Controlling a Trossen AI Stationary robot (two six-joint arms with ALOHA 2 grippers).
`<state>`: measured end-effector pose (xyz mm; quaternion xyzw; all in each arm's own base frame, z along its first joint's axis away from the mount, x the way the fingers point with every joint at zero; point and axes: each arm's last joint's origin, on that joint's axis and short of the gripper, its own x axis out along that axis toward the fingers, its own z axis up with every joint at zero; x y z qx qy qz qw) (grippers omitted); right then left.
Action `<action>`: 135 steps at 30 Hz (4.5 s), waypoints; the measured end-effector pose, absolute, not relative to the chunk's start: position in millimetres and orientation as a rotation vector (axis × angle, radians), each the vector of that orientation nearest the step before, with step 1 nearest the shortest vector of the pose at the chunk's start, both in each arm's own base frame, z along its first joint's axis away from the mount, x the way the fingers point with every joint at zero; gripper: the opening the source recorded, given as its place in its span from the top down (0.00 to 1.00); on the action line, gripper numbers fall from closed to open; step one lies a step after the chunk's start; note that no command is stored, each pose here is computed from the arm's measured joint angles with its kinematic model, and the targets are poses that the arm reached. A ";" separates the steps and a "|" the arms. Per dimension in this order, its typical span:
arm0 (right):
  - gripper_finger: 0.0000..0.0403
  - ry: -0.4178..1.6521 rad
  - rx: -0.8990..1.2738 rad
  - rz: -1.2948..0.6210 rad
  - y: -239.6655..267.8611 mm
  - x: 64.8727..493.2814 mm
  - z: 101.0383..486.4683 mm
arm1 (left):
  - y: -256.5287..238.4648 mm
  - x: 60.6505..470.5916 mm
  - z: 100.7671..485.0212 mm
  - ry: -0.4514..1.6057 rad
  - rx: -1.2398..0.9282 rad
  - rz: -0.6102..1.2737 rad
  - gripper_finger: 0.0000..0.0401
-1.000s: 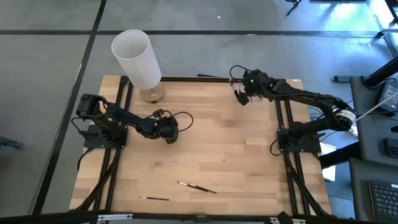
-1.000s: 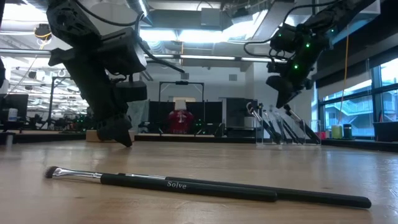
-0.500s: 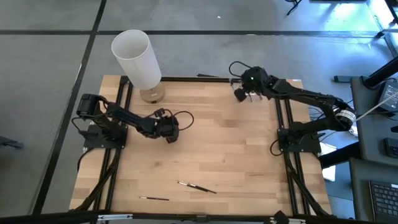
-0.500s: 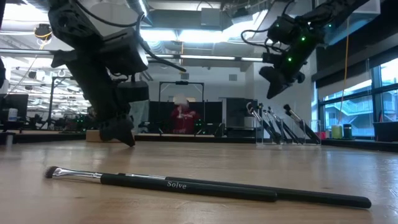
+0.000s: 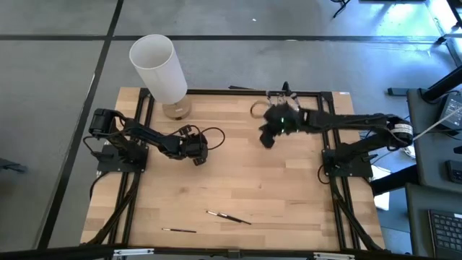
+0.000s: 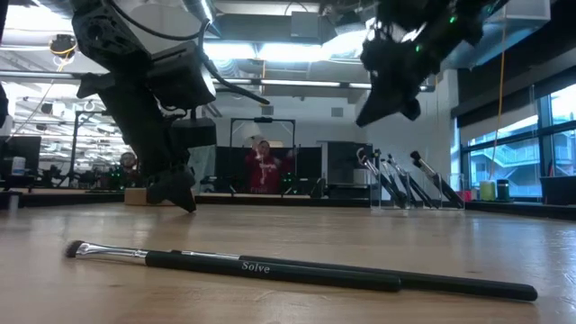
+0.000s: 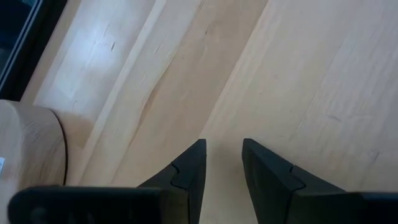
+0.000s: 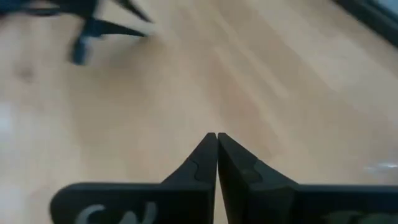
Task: Put items in baskets/containers
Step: Put the eyeshadow brush into the middle of the transparent organizer
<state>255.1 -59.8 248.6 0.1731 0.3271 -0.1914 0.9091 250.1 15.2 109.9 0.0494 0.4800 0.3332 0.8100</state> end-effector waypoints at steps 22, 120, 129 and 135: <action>0.96 0.842 0.275 -0.104 82.4 396.5 176.3 | 22.1 262.3 115.9 0.916 0.096 0.676 0.75; 0.80 1.222 -0.015 -0.164 223.7 416.5 146.4 | -71.0 257.5 117.2 0.804 0.019 0.379 0.75; 0.83 1.354 -0.034 -0.179 213.6 409.0 161.2 | -71.0 257.4 117.2 0.806 0.027 0.376 0.75; 0.83 1.413 0.032 -0.318 203.8 403.1 202.6 | -71.0 256.6 116.4 0.816 0.007 0.377 0.75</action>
